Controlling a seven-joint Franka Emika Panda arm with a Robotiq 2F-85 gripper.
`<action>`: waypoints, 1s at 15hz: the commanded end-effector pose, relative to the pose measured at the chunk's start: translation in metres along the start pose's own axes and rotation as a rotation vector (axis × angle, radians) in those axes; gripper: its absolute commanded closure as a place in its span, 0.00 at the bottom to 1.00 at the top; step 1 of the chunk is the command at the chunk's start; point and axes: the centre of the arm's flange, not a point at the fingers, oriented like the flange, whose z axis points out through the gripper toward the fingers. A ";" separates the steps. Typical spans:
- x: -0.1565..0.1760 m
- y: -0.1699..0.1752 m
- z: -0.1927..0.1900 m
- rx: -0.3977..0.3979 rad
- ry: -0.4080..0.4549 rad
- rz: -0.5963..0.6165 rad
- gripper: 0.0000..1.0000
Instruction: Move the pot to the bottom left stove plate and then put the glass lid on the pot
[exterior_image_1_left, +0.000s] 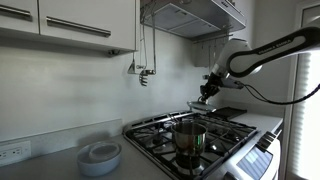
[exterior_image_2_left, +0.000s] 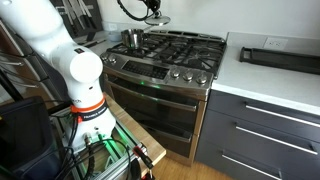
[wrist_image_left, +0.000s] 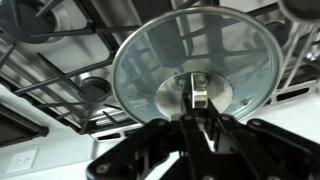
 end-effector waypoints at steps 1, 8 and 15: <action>0.003 -0.029 -0.008 0.097 -0.037 -0.138 0.96; -0.012 -0.059 -0.001 0.145 -0.077 -0.257 0.85; -0.013 -0.062 0.000 0.161 -0.076 -0.291 0.96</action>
